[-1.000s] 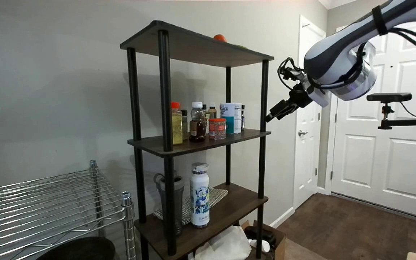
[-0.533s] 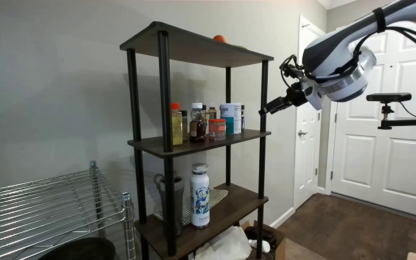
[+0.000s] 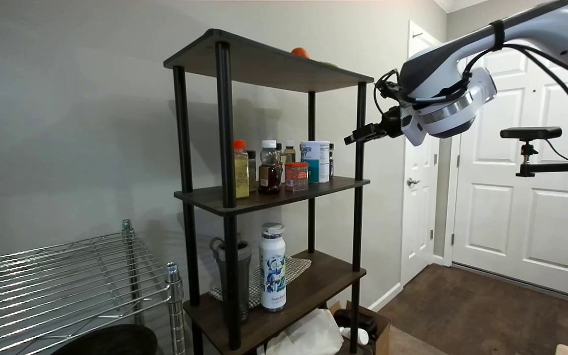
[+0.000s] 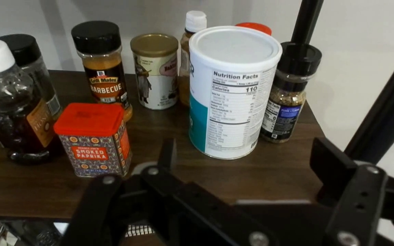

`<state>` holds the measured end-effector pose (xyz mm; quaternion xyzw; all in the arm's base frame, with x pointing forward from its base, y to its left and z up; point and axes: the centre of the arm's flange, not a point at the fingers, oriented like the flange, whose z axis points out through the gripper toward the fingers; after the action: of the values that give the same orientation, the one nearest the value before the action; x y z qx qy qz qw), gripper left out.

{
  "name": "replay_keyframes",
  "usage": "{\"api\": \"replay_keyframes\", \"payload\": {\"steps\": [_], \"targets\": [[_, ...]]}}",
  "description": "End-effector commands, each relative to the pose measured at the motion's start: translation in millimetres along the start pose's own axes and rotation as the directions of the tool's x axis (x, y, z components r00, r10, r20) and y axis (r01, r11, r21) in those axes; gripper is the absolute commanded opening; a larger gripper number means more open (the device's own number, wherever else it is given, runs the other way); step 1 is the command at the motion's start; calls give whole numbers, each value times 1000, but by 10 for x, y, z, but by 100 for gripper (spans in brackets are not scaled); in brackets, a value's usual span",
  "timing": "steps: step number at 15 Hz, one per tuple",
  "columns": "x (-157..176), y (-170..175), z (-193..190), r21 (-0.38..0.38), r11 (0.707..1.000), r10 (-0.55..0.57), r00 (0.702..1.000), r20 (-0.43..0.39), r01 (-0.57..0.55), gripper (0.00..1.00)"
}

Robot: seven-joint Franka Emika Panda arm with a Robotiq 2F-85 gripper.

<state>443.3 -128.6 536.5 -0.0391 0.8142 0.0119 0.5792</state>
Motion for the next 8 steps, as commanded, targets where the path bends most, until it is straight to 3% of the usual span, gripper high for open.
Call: {"api": "replay_keyframes", "payload": {"steps": [1,7,8], "targets": [[71,1,250,-23,1000,-2,998,71,4,100],[-29,115,352,-98,995,-23,992,124,35,100],[-94,65,276,-76,997,-26,996,89,33,100]]}}
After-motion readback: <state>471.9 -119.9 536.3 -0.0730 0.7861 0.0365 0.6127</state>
